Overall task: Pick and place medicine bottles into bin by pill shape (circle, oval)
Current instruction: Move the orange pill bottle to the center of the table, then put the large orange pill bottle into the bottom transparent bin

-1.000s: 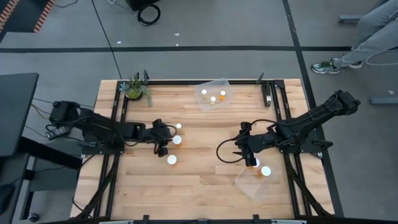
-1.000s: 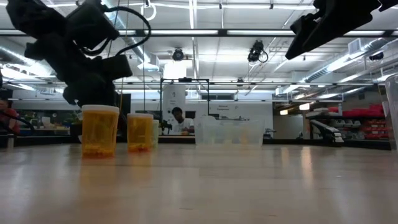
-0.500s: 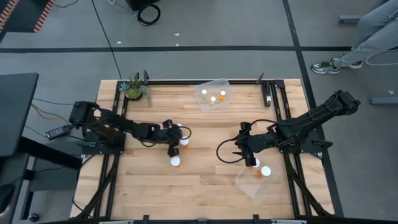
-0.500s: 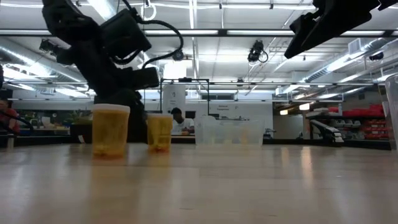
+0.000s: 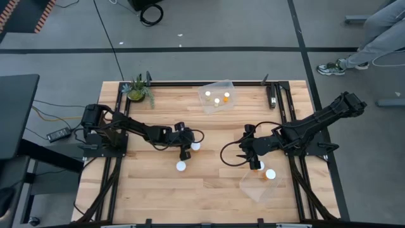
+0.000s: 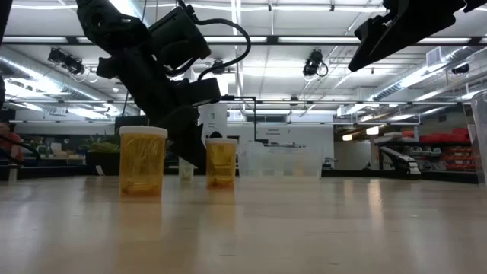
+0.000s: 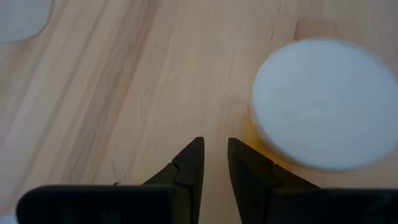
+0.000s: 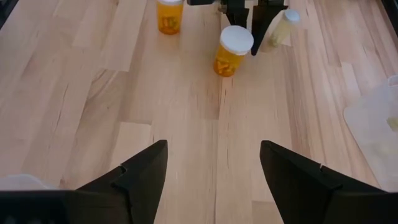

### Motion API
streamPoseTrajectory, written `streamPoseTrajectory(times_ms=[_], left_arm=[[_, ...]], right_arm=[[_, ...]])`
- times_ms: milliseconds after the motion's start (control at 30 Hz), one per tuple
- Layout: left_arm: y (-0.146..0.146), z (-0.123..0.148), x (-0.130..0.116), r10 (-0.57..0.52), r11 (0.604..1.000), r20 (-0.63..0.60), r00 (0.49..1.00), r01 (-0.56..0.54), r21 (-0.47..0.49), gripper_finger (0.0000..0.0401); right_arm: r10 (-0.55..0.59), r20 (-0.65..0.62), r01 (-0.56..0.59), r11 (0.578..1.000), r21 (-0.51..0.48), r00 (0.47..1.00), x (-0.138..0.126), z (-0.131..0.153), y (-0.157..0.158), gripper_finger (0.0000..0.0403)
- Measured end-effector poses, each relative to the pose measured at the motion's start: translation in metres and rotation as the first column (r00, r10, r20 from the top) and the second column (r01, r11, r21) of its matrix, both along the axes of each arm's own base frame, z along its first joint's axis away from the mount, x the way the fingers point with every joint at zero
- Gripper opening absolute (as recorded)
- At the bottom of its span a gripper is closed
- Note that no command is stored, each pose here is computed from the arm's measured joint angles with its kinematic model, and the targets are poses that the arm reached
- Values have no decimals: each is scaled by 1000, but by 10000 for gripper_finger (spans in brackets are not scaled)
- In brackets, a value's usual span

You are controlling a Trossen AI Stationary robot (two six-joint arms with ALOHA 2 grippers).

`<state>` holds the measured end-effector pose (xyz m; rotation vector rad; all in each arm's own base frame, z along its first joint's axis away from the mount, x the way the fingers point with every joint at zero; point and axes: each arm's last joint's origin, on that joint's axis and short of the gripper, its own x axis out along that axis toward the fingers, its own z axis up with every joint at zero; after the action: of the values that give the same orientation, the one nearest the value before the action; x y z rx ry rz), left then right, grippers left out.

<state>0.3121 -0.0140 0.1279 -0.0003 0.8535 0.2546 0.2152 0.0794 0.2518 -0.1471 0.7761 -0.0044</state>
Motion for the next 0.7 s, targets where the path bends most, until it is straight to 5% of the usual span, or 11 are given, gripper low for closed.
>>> streamPoseTrajectory(times_ms=[700], left_arm=[[-1,8,-20,-34,996,-156,987,20,-92,85]], right_arm=[[-2,1,2,1000,2,1000,0,0,0,264]])
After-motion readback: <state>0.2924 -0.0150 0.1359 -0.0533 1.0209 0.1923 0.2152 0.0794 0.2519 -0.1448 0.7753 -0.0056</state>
